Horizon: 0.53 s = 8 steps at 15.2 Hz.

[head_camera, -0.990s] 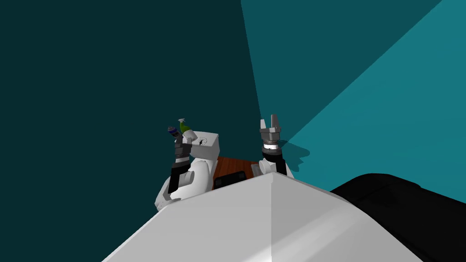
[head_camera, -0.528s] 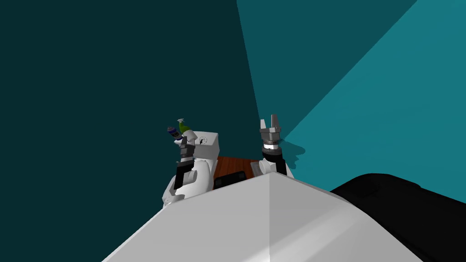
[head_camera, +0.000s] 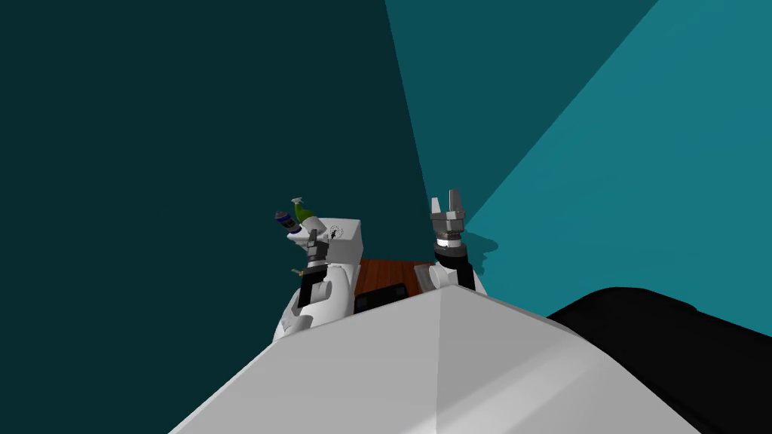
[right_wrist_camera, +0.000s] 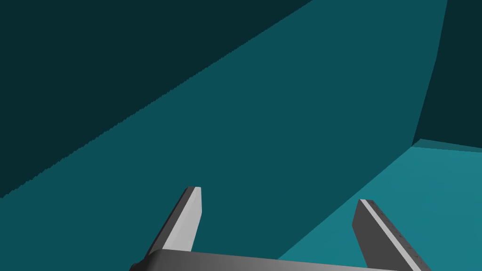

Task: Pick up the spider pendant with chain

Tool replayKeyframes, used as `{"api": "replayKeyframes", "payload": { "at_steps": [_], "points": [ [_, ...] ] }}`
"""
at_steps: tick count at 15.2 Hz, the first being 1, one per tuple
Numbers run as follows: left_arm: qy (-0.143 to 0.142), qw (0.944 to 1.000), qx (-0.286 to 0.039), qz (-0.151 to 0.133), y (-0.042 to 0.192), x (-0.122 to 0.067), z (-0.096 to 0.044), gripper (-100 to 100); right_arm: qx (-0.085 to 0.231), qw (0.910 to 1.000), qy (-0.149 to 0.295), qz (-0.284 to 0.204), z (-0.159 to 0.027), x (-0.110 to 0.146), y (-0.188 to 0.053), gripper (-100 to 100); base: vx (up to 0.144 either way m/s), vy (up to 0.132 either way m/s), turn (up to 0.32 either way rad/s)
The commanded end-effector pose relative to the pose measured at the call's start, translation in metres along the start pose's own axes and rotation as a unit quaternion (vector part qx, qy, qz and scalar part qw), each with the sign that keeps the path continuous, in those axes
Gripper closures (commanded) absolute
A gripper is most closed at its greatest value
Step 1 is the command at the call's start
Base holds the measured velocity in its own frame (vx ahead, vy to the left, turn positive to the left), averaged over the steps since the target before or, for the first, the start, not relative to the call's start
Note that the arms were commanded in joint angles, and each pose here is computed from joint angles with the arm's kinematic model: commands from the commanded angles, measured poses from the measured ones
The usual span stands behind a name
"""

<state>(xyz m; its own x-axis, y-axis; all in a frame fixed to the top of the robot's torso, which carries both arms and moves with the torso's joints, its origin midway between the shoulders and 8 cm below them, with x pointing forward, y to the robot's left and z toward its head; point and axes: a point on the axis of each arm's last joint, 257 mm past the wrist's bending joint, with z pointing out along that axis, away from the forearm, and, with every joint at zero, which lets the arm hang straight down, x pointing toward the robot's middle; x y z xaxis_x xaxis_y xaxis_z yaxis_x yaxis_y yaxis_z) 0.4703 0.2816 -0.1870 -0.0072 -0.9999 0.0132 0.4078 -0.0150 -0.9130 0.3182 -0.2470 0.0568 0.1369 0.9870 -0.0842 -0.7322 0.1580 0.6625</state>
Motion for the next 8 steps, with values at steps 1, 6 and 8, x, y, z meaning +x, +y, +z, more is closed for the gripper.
{"api": "replayKeyframes", "payload": {
  "at_steps": [1,6,8],
  "points": [
    [-0.003,0.9999,-0.013,-0.005,0.013,0.001,-0.004,-100,0.0,1.0,0.0,0.0,0.0,0.0,0.0,0,-0.028,0.053,-0.087],
    [-0.006,0.9994,-0.031,-0.018,0.037,0.005,-0.009,-100,0.0,1.0,0.0,0.0,0.0,0.0,0.0,0,-0.012,0.043,-0.08],
    [-0.008,0.9989,-0.039,-0.023,0.048,0.007,-0.012,-100,0.0,1.0,0.0,0.0,0.0,0.0,0.0,0,-0.003,0.049,-0.091]
  ]
}}
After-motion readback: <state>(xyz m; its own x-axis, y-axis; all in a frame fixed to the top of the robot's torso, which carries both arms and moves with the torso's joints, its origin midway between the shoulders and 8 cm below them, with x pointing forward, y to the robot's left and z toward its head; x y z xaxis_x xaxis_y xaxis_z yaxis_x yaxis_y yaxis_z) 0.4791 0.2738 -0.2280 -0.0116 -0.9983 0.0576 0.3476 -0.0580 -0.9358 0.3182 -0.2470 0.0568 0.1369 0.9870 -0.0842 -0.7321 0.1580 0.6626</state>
